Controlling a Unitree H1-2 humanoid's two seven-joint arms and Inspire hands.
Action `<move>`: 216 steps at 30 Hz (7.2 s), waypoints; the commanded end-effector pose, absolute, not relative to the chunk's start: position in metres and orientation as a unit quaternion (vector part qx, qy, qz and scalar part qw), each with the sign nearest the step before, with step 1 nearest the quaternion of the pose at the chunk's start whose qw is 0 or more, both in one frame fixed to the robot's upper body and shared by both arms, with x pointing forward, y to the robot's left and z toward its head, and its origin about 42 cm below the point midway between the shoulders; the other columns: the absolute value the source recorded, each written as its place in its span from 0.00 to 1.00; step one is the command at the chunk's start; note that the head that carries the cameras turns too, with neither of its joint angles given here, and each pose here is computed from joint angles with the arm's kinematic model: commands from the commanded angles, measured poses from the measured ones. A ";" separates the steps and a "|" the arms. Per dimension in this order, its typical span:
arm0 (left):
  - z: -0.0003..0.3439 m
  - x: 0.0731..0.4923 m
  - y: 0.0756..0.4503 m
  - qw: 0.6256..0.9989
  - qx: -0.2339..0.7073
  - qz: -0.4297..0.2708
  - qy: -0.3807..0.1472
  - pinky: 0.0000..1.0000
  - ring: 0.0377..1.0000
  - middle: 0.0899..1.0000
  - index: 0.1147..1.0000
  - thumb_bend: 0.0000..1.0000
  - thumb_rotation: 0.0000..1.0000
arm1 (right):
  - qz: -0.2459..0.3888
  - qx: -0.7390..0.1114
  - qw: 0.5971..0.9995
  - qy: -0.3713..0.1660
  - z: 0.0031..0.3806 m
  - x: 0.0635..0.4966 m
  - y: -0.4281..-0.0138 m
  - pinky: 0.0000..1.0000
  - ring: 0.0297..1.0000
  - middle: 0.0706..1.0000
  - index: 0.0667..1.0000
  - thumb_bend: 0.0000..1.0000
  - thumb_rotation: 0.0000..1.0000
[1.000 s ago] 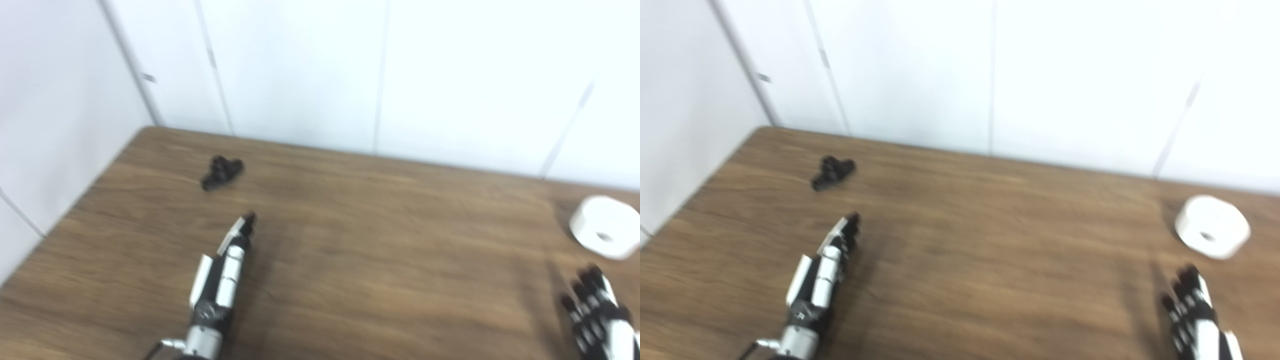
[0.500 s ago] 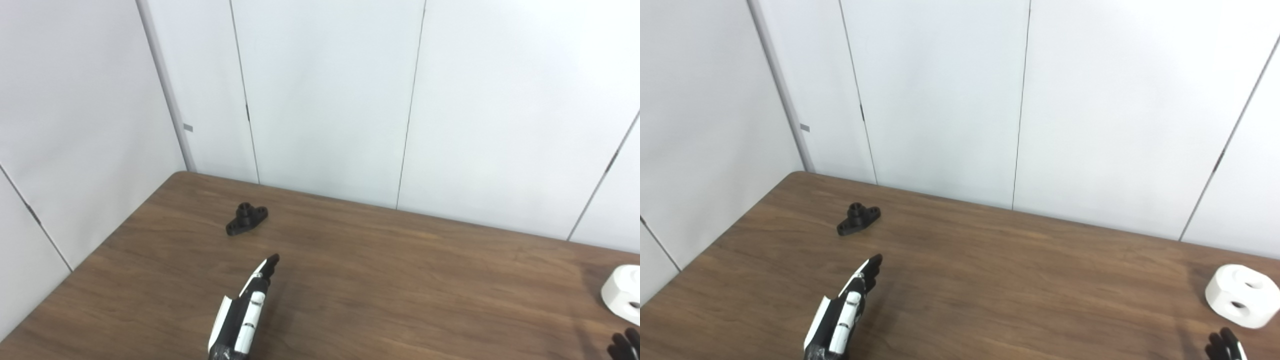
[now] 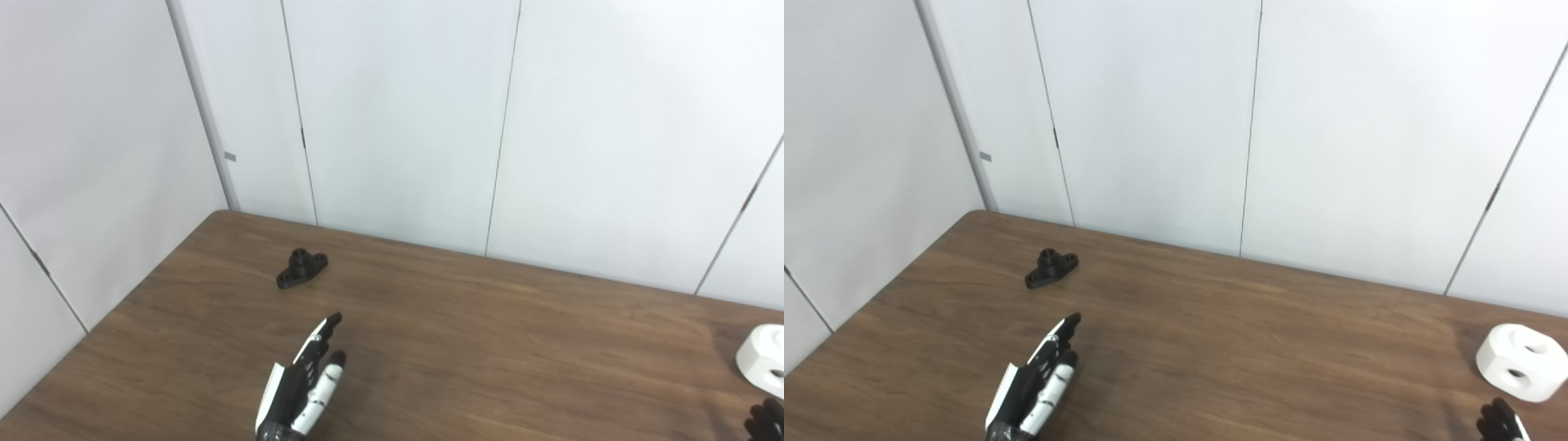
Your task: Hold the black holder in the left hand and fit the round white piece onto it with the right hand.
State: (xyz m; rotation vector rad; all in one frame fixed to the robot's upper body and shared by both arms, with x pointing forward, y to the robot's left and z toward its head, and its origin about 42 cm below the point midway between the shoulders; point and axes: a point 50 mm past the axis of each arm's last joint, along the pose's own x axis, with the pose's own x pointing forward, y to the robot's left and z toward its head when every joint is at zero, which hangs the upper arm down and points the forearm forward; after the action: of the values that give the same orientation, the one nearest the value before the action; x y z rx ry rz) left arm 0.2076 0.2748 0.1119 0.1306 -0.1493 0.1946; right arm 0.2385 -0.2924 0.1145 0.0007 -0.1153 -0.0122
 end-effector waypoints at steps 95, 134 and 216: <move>0.187 0.423 0.413 0.861 0.434 0.242 0.105 1.00 0.98 0.91 0.74 0.87 0.28 | -0.001 -0.002 1.000 -0.022 0.096 0.230 -0.289 1.00 0.97 0.96 0.97 0.77 1.00; 0.179 0.425 0.412 0.872 0.411 0.237 0.123 1.00 0.94 0.82 0.42 0.53 0.06 | -0.002 -0.002 1.000 -0.021 0.097 0.227 -0.288 1.00 1.00 1.00 1.00 0.67 1.00; 0.132 0.254 0.212 0.910 0.389 -0.142 0.032 0.96 0.89 0.80 0.42 0.52 0.04 | -0.013 -0.017 0.999 -0.040 0.127 0.226 -0.245 1.00 0.97 0.96 0.99 0.60 1.00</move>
State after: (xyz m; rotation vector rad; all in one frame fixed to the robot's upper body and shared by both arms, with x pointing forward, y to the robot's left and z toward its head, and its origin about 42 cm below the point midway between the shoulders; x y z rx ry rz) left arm 0.2637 0.2157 0.1490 0.7983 0.0070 -0.2325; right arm 0.2307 -0.2531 0.1204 -0.0525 -0.0494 -0.0203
